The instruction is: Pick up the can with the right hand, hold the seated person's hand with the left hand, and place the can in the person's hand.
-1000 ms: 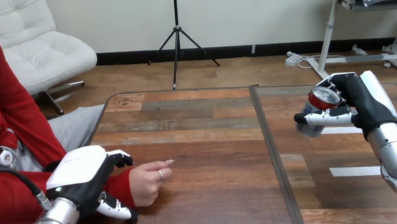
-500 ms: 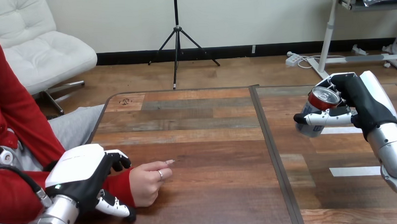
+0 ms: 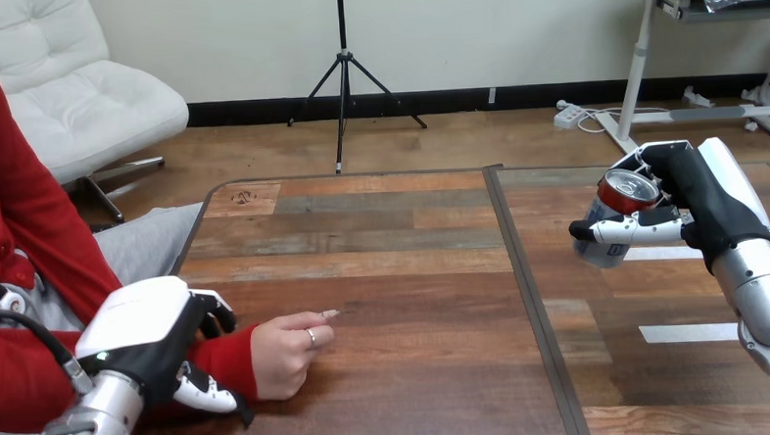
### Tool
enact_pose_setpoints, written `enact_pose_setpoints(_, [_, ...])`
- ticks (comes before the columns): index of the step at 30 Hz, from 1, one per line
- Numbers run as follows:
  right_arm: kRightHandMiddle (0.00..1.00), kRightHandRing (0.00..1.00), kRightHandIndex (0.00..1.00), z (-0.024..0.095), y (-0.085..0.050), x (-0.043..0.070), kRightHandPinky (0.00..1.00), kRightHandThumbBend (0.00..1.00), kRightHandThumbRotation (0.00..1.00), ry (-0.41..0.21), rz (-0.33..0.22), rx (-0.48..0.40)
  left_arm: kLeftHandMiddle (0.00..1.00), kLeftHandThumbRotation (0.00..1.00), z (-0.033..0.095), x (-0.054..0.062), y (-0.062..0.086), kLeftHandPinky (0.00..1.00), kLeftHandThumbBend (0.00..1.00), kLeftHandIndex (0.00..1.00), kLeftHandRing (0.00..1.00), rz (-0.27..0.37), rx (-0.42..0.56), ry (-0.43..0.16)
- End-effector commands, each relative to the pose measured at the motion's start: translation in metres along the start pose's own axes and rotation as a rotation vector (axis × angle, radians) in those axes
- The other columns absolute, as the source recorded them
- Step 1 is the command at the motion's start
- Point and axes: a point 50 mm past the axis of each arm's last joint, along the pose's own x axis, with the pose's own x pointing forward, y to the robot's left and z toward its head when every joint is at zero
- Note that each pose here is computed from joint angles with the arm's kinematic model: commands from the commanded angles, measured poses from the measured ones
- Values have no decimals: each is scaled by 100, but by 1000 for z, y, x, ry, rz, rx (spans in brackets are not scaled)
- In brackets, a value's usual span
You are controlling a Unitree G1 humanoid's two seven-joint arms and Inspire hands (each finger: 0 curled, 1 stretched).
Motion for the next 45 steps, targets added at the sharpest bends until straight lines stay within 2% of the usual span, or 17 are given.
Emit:
enact_pose_setpoints(1, [44,33,46,27,-18,12,28,85,0,-127,-74,18,67,2,-6,4,2,57,87,64,64,-26,67,24])
enact_pose_setpoints(16, [44,34,45,27,-18,10,30,84,0,-139,-76,35,59,4,-7,7,4,48,83,57,56,-51,77,37])
enact_pose_setpoints(27, [44,30,45,27,-19,10,26,85,0,-143,-83,21,51,1,-4,8,6,40,80,51,47,-15,67,26])
enact_pose_setpoints(45, [43,33,45,27,-18,10,29,85,0,-149,-75,24,40,0,-1,11,3,26,78,40,32,-15,-15,53])
